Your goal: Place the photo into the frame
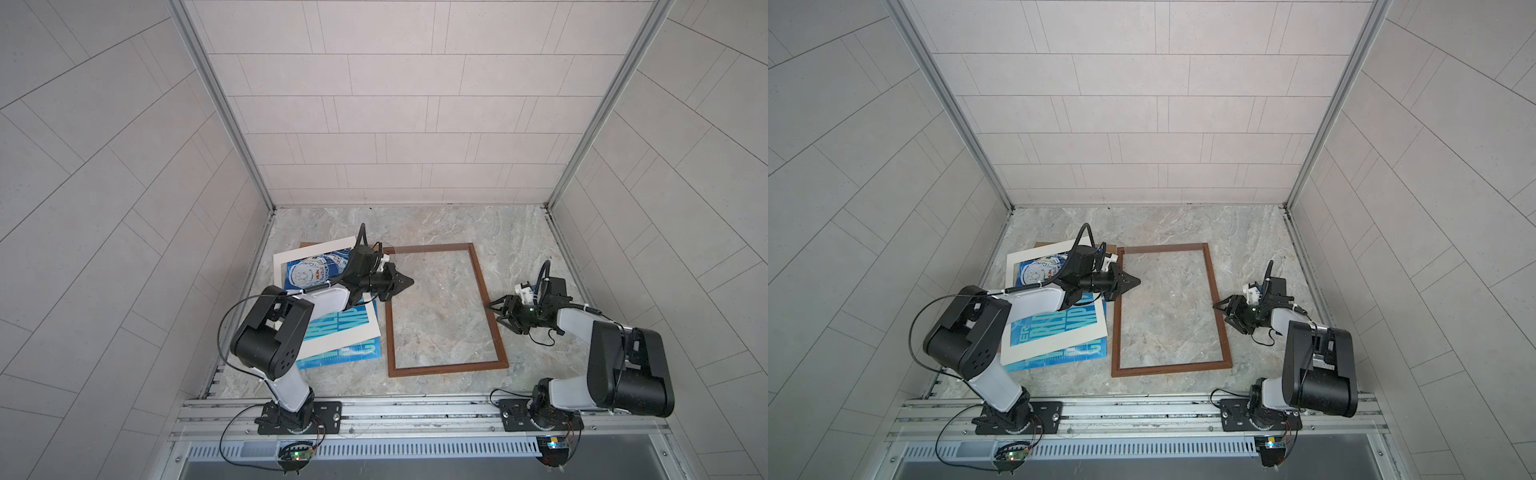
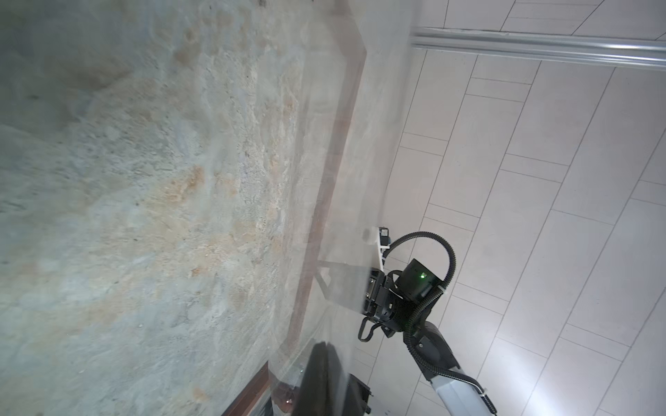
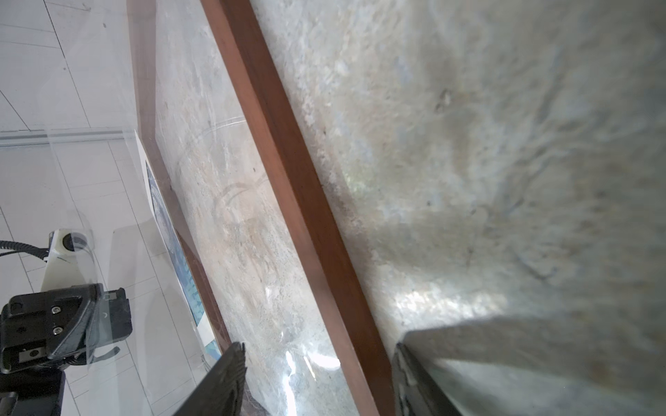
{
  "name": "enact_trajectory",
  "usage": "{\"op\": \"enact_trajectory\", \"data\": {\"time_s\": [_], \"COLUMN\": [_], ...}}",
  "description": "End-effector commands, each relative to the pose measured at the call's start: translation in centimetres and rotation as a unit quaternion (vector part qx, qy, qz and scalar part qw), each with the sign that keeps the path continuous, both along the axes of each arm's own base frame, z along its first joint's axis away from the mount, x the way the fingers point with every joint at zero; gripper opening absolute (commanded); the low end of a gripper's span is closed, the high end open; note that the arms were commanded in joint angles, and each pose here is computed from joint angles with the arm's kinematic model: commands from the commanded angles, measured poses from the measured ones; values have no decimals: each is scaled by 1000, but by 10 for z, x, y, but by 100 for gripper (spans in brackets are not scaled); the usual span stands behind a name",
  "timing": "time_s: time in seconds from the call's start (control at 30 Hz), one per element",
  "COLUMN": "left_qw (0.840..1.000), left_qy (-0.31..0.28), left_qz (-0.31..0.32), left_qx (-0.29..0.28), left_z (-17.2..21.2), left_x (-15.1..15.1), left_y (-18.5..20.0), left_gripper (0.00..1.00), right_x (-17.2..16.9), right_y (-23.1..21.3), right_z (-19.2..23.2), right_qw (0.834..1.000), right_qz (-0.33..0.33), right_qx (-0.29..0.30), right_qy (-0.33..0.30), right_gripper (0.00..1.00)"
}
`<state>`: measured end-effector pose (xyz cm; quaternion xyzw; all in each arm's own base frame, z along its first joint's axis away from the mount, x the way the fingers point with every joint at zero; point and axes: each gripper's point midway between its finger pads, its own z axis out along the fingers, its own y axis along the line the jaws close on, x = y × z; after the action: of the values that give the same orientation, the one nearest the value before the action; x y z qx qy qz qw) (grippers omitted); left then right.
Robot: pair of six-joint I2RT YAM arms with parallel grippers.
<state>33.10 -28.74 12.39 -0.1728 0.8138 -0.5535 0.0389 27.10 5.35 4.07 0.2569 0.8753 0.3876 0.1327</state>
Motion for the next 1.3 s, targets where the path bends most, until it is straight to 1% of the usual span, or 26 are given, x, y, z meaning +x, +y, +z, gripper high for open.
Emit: {"op": "enact_trajectory", "data": {"time_s": [0.0, 0.1, 0.17, 0.33, 0.4, 0.5, 0.57, 0.83, 0.9, 0.93, 1.0, 1.07, 1.17, 1.27], "left_qw": [998, 991, 988, 983, 983, 989, 990, 991, 991, 989, 983, 978, 977, 976], "left_qy": [2, 13, 6, -11, -22, -33, -39, -25, -18, -17, -28, -36, -49, -79], "left_qz": [21, 41, 39, 32, 30, 6, -10, -16, -6, 1, 13, 21, 24, 18], "left_qx": [-56, -124, -151, -182, -180, -142, -132, -130, -133, -144, -183, -203, -206, -203], "left_z": [28, 46, 60, 89, 99, 92, 88, 40, 32, 34, 54, 74, 101, 133], "left_x": [6, 11, 14, 21, 25, 18, 11, -5, -5, -3, 5, 14, 26, 34], "left_y": [-2, -5, -8, -10, -6, -10, -14, -12, -10, -10, -10, -13, -18, -22], "left_gripper": [0, 0, 0, 0, 0, 0, 0, 0, 0, 0, 0, 0, 0, 0], "right_x": [-7, -9, -10, -15, -16, -8, -4, 0, -3, -6, -11, -12, -8, -4], "right_y": [6, 7, 8, 10, 11, 14, 15, 20, 21, 21, 20, 17, 10, -6], "right_z": [9, 14, 18, 27, 30, 38, 41, 43, 41, 40, 39, 41, 48, 57], "right_qw": [1000, 1000, 1000, 999, 999, 996, 994, 984, 984, 985, 989, 991, 991, 990], "right_qz": [15, 15, 17, 23, 20, -2, -15, -47, -48, -46, -40, -41, -52, -82], "right_qx": [15, 19, 23, 24, 38, 80, 97, 163, 164, 158, 136, 122, 108, 86], "right_qy": [2, -4, -7, -12, -13, -32, -42, -51, -47, -45, -42, -45, -56, -73], "right_gripper": [63, 66, 67, 68, 69, 69, 69, 66, 66, 66, 67, 67, 68, 68]}}
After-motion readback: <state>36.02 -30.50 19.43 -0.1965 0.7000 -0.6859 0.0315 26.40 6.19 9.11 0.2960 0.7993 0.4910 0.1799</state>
